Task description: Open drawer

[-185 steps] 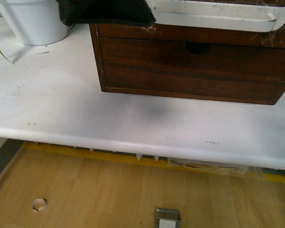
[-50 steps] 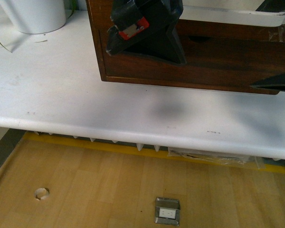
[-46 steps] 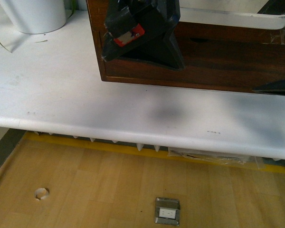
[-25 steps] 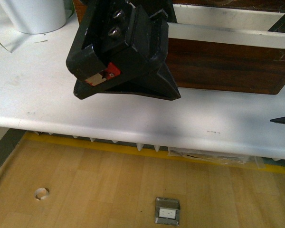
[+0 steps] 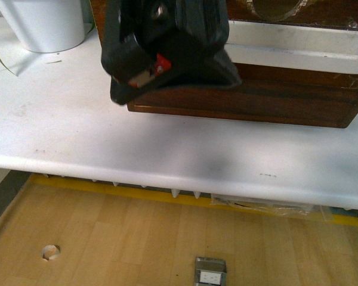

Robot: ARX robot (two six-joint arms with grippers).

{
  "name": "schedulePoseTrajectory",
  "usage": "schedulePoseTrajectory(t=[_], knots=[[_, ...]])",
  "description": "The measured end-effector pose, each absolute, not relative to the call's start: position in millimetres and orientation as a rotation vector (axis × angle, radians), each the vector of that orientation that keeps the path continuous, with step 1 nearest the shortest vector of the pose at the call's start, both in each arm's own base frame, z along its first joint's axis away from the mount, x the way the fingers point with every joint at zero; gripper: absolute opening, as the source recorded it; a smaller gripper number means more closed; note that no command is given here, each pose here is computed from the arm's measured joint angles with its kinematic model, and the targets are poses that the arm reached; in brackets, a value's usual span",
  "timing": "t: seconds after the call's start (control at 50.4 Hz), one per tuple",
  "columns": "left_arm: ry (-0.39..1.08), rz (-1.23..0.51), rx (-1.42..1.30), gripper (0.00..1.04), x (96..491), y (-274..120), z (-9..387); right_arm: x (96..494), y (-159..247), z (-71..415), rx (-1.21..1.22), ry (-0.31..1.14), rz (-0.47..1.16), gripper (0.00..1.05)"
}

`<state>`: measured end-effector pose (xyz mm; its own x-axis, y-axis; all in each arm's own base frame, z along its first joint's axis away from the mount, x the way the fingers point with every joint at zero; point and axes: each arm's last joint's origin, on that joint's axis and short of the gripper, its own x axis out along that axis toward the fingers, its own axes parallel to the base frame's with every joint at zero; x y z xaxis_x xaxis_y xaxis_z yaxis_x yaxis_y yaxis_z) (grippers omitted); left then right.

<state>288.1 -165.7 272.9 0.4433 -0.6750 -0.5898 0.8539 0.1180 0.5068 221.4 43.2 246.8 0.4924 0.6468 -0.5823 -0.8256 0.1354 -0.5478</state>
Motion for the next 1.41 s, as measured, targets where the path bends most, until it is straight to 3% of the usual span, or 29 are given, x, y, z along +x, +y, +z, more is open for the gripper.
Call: schedulePoseTrajectory(t=[0.278, 0.417, 0.655, 0.913, 1.111, 1.27, 1.329, 1.409], knots=[[0.072, -0.904, 0.788, 0.99, 265.7, -132.9, 296.1, 201.9, 19.5, 255.2, -0.82, 0.114, 0.935, 0.96], [0.026, -0.736, 0.701, 0.99, 247.6, -111.5, 293.0, 190.1, 5.6, 257.3, -0.706, 0.054, 0.781, 0.96], [-0.001, -0.254, 0.509, 0.99, 225.5, -74.1, 267.0, 162.1, -8.9, 238.3, -0.508, 0.034, 0.537, 0.96], [-0.018, 0.076, 0.264, 0.99, 182.9, -49.0, 238.0, 135.1, -17.1, 207.9, -0.335, 0.077, 0.37, 0.96], [0.084, 0.404, 0.046, 0.99, 144.1, -15.0, 204.2, 115.4, -14.3, 194.2, -0.195, 0.052, 0.299, 0.96], [0.059, 0.397, -0.012, 0.98, 140.2, -13.7, 203.9, 112.6, -13.3, 192.2, -0.147, 0.037, 0.289, 0.96], [0.03, 0.262, -0.017, 0.9, 139.7, -11.4, 202.4, 112.6, -13.3, 192.0, -0.14, 0.038, 0.286, 0.96], [0.013, 0.11, -0.018, 0.78, 136.3, -8.7, 198.0, 112.4, -11.8, 190.1, -0.098, 0.015, 0.146, 0.86]])
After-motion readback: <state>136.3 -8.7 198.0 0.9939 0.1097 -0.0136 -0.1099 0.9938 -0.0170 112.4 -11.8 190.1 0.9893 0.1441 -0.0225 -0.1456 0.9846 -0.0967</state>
